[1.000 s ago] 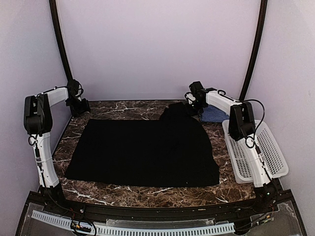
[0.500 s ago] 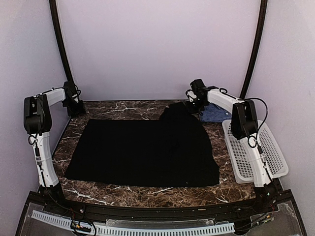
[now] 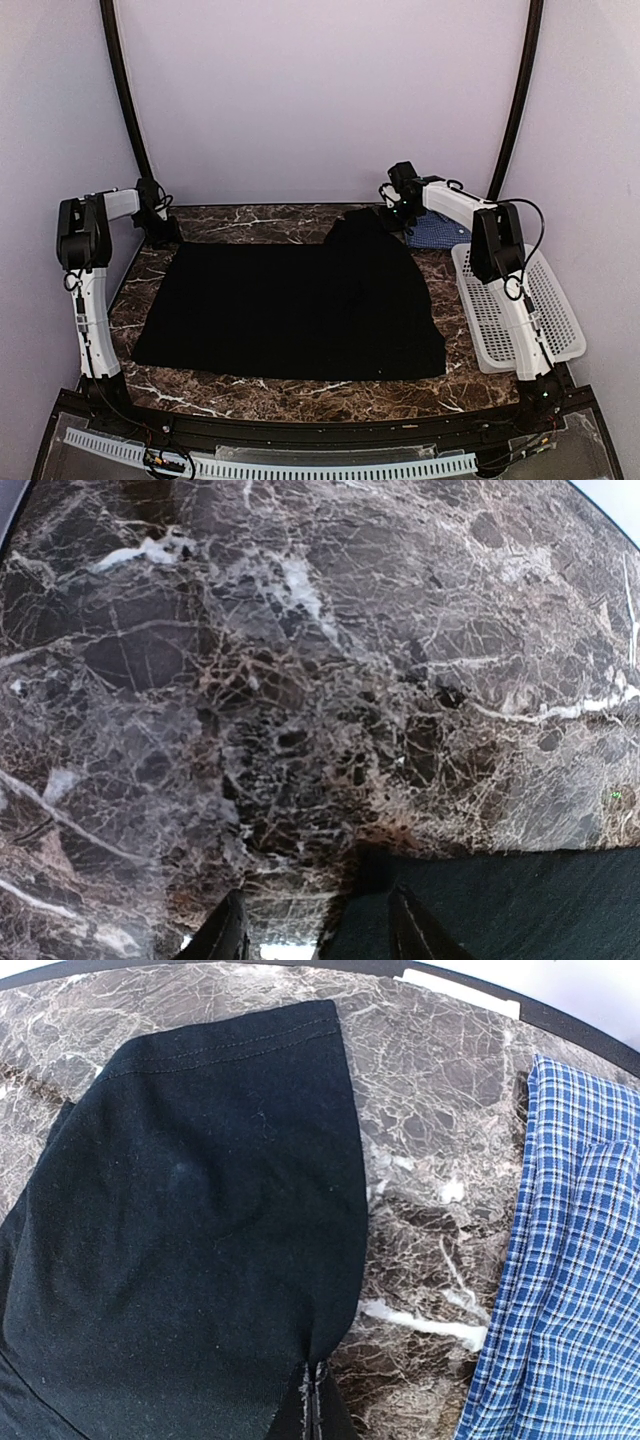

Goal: Fold and stack the mixed laundry pile
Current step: Pick up the 1/3-folded T-shirt from the center of the board.

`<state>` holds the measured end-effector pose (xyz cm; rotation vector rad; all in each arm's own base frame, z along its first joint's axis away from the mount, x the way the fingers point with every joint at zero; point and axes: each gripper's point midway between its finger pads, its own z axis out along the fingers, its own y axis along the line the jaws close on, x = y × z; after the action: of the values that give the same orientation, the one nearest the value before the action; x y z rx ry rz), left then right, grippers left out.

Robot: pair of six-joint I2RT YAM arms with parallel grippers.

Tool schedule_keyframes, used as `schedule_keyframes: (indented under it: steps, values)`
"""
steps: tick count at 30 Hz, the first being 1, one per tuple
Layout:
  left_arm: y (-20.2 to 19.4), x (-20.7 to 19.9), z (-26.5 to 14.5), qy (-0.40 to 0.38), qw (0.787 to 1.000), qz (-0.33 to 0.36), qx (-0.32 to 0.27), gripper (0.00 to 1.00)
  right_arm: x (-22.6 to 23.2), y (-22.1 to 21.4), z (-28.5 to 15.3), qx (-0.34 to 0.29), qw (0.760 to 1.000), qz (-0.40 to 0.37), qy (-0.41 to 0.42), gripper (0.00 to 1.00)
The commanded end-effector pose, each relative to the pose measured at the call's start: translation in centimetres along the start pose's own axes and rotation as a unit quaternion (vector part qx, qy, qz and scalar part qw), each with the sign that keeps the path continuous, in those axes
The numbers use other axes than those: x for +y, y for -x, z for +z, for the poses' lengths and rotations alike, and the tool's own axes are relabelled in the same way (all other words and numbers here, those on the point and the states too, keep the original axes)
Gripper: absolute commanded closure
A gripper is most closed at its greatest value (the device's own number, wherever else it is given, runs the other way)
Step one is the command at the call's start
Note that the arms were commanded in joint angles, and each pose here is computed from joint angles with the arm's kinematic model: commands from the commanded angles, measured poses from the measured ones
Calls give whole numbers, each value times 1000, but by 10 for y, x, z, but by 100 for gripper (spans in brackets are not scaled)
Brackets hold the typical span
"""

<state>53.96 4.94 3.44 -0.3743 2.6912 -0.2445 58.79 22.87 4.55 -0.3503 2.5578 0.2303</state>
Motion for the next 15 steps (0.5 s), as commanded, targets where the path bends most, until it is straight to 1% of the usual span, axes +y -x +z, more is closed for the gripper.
schedule_keyframes:
  steps: [1, 6, 12, 15]
  values:
    - [-6, -3, 6, -19, 1000, 15, 6, 53, -8, 20, -16, -31, 999, 7, -9, 100]
    - [-6, -8, 13, -36, 999, 10, 8, 55, -12, 20, -14, -31, 999, 10, -9, 100]
    - [-8, -10, 20, -36, 999, 19, 13, 62, -16, 25, -12, -38, 999, 14, -9, 100]
    - [-8, -14, 23, -35, 999, 31, 12, 64, -18, 28, -9, -40, 999, 14, -10, 100]
